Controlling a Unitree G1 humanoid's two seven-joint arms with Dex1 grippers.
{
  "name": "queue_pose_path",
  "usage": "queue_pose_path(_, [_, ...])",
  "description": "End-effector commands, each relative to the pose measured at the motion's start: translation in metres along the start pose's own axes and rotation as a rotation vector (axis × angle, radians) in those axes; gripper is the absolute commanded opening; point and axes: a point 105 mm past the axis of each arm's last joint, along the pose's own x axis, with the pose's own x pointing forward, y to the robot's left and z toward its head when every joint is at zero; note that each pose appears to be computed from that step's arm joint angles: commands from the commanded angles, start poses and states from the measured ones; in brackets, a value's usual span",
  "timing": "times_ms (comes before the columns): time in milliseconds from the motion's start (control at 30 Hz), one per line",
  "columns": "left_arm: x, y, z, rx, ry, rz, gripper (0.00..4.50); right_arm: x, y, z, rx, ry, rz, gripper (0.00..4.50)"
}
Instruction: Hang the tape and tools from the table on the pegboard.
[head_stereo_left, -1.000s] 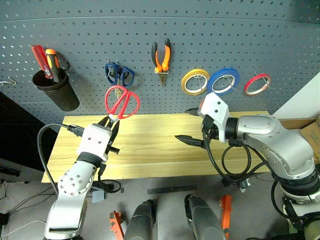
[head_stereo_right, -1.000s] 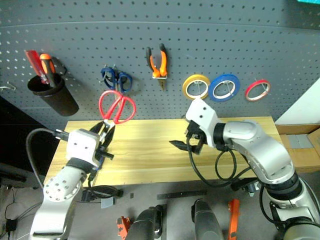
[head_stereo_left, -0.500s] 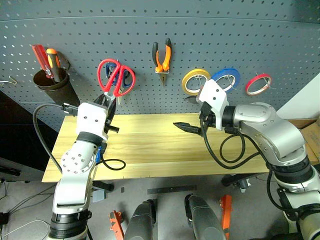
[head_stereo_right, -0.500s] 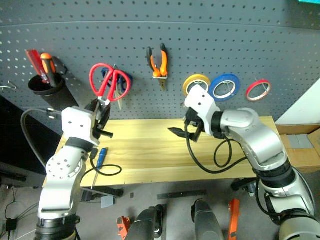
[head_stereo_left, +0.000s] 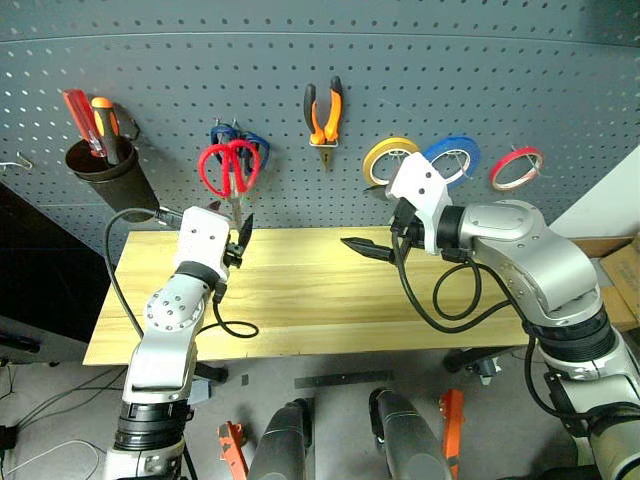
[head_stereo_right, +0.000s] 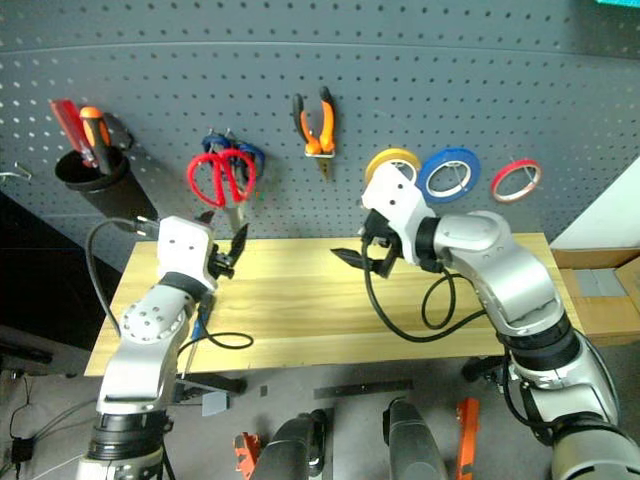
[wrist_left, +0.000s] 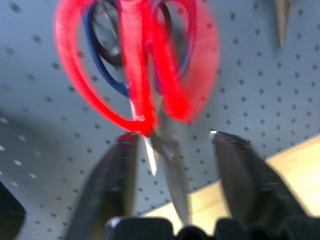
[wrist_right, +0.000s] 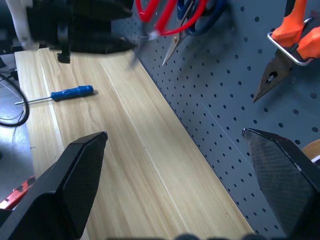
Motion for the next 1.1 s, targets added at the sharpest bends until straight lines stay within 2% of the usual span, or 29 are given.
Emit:
queue_pose_path(33, [-0.013, -0.001, -0.011, -0.030, 0.052, 0.002, 4.20, 0.003, 0.016, 0.002, 0.021, -0.023, 0.025, 4.50])
queue_pose_path(67, [-0.018, -0.002, -0.023, -0.059, 0.107, -0.006, 4.46, 0.007, 0.022, -0.003, 0.056, -0.011, 0.032, 4.50])
queue_pose_path(133, [-0.026, -0.002, -0.043, -0.119, 0.207, -0.027, 4.46, 0.016, 0.034, -0.011, 0.145, 0.005, 0.030, 4.50])
queue_pose_path(200, [-0.030, 0.000, -0.052, -0.150, 0.255, -0.038, 4.46, 0.020, 0.040, -0.013, 0.200, 0.012, 0.022, 4.50])
queue_pose_path(333, [-0.039, 0.023, -0.085, -0.217, 0.449, -0.063, 4.46, 0.038, 0.080, -0.020, 0.316, 0.092, 0.085, 4.50])
queue_pose_path(500, [-0.049, 0.054, -0.117, -0.259, 0.660, -0.024, 4.46, 0.050, 0.101, -0.017, 0.406, 0.153, 0.121, 4.50])
queue_pose_path(700, [-0.050, 0.057, -0.146, -0.345, 0.815, -0.034, 4.46, 0.065, 0.103, -0.005, 0.405, 0.157, 0.121, 4.50])
queue_pose_path(933, [-0.040, 0.056, -0.170, -0.342, 0.895, -0.010, 4.46, 0.072, 0.098, 0.004, 0.386, 0.137, 0.115, 4.50])
queue_pose_path(1033, [-0.035, 0.056, -0.173, -0.345, 0.890, -0.002, 3.90, 0.072, 0.096, 0.005, 0.380, 0.135, 0.114, 4.50])
queue_pose_path(1100, [-0.034, 0.054, -0.174, -0.359, 0.889, -0.007, 3.24, 0.072, 0.095, 0.005, 0.376, 0.135, 0.111, 4.50])
